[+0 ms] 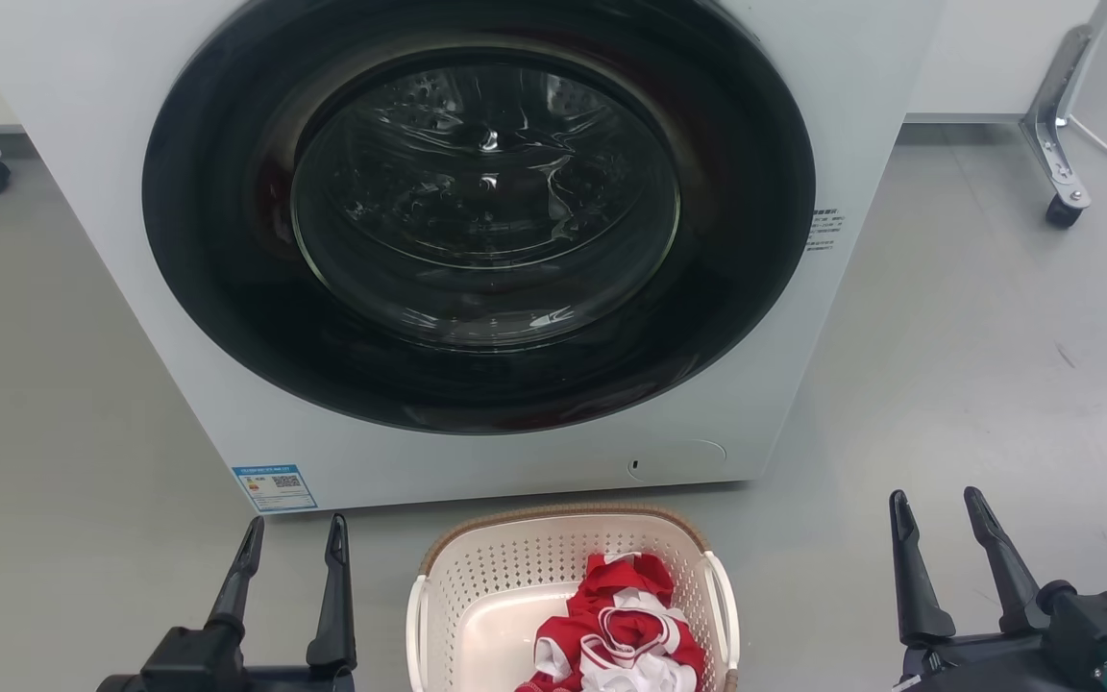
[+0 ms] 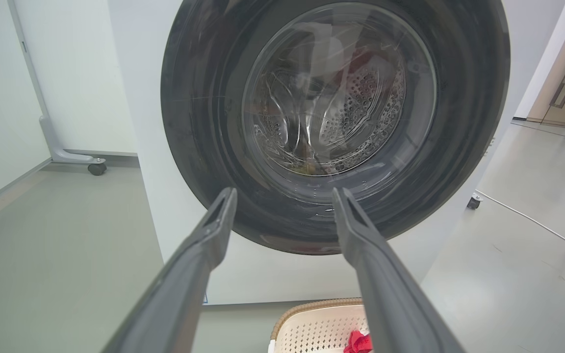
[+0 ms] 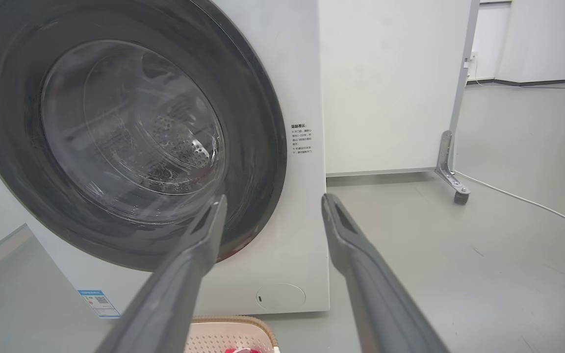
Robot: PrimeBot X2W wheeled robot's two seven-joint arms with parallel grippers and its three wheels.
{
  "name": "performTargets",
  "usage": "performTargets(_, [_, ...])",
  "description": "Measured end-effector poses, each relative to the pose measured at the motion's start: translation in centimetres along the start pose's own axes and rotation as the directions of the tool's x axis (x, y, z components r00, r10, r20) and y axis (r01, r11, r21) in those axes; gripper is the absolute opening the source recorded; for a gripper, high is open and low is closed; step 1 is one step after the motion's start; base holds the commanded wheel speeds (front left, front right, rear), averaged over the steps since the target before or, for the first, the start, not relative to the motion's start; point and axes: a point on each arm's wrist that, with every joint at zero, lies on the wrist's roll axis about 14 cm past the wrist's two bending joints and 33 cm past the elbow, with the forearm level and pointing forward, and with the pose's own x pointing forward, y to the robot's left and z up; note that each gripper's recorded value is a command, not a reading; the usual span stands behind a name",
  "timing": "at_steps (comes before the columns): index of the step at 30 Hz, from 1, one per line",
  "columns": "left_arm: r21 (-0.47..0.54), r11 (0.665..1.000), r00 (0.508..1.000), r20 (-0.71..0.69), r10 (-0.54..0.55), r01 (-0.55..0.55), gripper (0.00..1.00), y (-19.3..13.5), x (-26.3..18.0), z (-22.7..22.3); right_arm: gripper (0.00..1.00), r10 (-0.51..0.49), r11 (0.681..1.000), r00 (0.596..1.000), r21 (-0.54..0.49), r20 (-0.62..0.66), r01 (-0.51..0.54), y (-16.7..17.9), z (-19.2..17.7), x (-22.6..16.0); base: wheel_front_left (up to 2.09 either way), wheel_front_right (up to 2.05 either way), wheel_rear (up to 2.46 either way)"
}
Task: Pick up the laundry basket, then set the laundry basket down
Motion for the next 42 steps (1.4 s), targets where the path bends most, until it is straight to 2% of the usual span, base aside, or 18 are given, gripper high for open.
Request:
performTargets(14, [0.022, 1.0, 1.0, -0.011, 0.006, -0.006, 1.0, 0.1, 0.0, 0.0, 1.0, 0.0, 1.0, 1.0, -0.009, 0.008, 0.0, -0.1, 0.3, 0.0, 0.0, 0.0, 0.0])
performTargets(15, [0.02, 1.0, 1.0, -0.02, 0.008, -0.007, 0.0, 0.1, 0.0, -0.3, 0.0, -0.002, 1.0, 1.0, -0.007, -0.003, 0.002, -0.1, -0.1, -0.1, 0.0, 0.0, 0.0])
performTargets(19, [0.017, 1.0, 0.998, -0.067, 0.021, -0.02, 0.0, 0.4, -0.7, -1.8, 0.0, -0.013, 1.0, 0.998, 0.009, -0.057, 0.014, 0.0, -1.8, -0.8, 0.0, 0.0, 0.0])
performTargets(25, [-0.018, 0.999, 0.996, -0.086, 0.032, -0.034, 0.0, 0.7, -0.7, -2.1, 0.0, -0.034, 0.998, 0.997, 0.046, -0.076, 0.038, -0.6, -2.0, -0.8, 0.0, 0.0, 0.0])
performTargets(35, [-0.175, 0.981, 0.989, -0.137, 0.061, -0.085, 0.0, 1.7, -0.8, -2.8, 0.0, -0.078, 0.976, 0.989, 0.194, -0.123, 0.101, -1.6, -2.7, -0.8, 0.0, 0.0, 0.0])
performTargets(42, [-0.263, 0.958, 0.984, -0.165, 0.074, -0.116, 0.0, 2.2, -0.7, -3.2, 0.0, -0.102, 0.946, 0.983, 0.291, -0.152, 0.143, -2.3, -3.0, -0.6, 0.0, 0.0, 0.0])
